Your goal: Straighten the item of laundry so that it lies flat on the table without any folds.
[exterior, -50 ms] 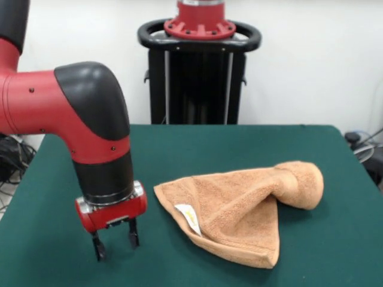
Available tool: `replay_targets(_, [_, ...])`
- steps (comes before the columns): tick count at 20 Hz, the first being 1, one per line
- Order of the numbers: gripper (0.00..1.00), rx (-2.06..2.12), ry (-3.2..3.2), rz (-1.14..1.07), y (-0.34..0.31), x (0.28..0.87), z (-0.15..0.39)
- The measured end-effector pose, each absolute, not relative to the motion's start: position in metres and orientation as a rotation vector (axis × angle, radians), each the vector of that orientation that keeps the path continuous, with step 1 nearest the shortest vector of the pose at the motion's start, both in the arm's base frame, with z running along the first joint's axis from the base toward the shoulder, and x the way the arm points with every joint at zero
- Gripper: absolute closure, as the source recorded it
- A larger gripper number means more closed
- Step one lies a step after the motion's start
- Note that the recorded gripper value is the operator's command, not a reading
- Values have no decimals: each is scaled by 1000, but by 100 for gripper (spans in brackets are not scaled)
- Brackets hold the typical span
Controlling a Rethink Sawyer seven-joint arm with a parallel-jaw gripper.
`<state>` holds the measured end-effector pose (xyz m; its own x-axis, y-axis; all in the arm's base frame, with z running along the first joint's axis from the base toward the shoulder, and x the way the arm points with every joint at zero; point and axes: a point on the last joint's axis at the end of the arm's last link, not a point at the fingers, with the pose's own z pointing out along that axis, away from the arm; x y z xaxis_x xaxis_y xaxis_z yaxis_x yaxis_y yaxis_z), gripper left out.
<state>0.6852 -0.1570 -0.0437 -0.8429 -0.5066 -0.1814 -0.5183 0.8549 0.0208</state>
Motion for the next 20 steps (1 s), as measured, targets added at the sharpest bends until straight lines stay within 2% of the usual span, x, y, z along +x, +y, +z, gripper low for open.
replay_targets(7, [0,-752,2846,205,-129,701,-26])
replay_targets(20, [0,-697,2823,313,-73,716,46])
